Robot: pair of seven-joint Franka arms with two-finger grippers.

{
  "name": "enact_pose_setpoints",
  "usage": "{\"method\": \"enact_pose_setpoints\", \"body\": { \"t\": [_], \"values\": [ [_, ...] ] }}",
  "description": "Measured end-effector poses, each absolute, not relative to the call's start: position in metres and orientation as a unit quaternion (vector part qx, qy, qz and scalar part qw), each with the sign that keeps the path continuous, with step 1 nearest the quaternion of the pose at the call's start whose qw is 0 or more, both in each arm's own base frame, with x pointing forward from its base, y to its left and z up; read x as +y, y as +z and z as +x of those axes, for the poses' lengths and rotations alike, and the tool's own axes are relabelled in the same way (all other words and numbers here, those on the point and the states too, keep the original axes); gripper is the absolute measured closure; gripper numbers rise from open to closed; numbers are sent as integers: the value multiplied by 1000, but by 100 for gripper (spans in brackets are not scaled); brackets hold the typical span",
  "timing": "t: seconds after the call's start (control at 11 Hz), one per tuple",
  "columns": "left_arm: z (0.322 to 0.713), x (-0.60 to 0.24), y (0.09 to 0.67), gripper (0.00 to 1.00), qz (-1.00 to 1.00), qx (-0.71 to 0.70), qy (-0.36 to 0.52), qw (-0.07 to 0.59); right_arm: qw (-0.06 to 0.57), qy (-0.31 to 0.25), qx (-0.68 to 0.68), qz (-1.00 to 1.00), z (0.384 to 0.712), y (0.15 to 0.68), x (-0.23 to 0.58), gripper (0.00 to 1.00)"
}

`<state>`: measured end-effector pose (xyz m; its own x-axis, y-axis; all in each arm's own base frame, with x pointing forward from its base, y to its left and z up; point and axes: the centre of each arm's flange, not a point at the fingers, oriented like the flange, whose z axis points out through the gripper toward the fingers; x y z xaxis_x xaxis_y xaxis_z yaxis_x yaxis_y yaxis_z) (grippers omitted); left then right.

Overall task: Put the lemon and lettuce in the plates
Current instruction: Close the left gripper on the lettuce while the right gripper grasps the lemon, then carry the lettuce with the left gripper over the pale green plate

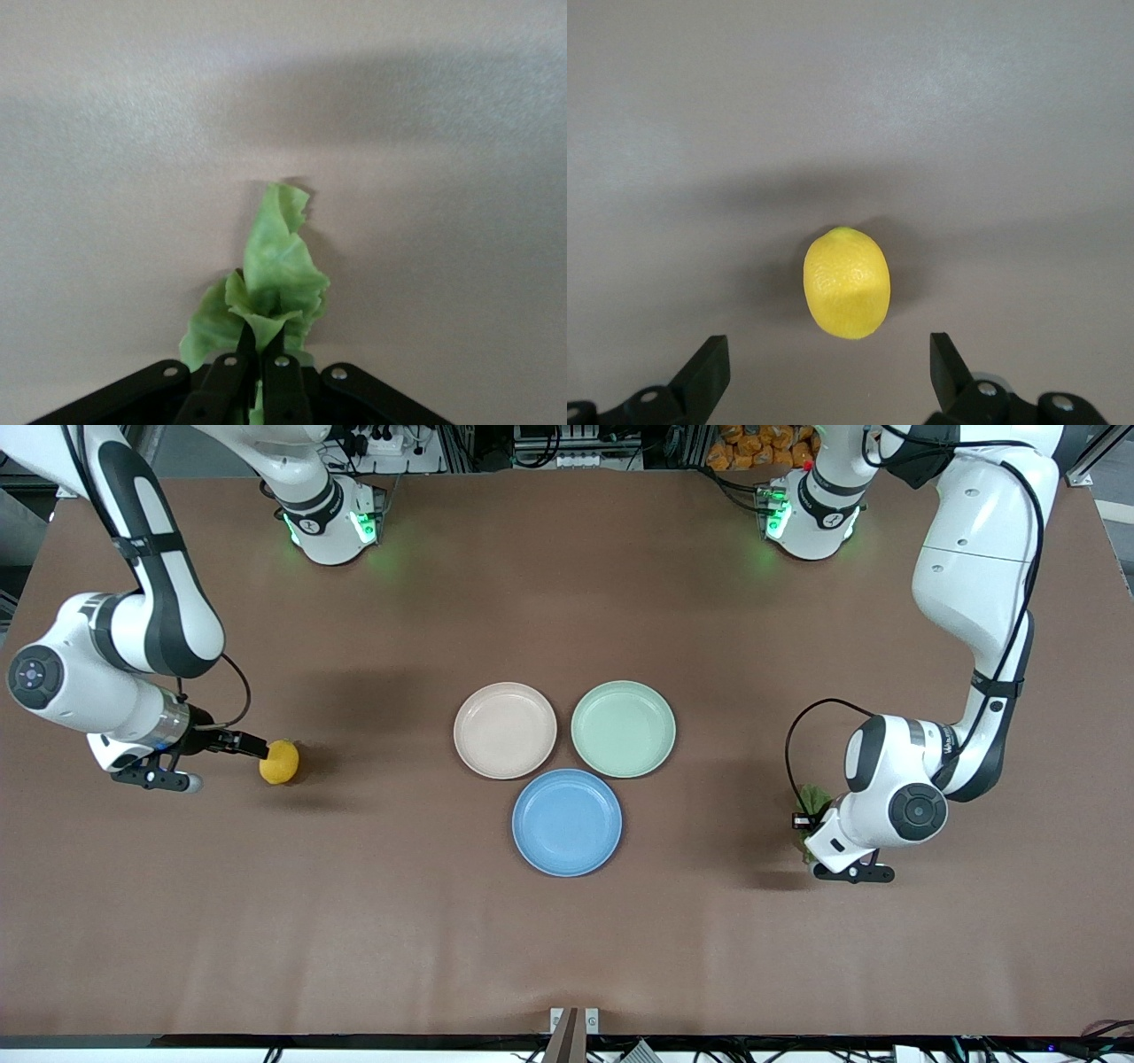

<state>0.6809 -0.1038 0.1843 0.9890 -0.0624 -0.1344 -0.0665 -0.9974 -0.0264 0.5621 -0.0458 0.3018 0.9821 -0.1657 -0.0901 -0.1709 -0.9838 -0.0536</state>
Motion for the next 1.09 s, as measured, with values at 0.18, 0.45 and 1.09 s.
{"method": "enact_pose_setpoints", "body": {
  "t": [0.18,0.45,1.09],
  "values": [
    [684,-108,193,96,-998,35,59,15,30,31,83,-996,558,284,-42,0],
    [682,-133,216,96,-996,52,66,14,30,21,80,-996,553,253,-37,0],
    [642,-252,279,96,-997,12,80,3,23,7,70,-997,536,206,-31,0]
  ]
}}
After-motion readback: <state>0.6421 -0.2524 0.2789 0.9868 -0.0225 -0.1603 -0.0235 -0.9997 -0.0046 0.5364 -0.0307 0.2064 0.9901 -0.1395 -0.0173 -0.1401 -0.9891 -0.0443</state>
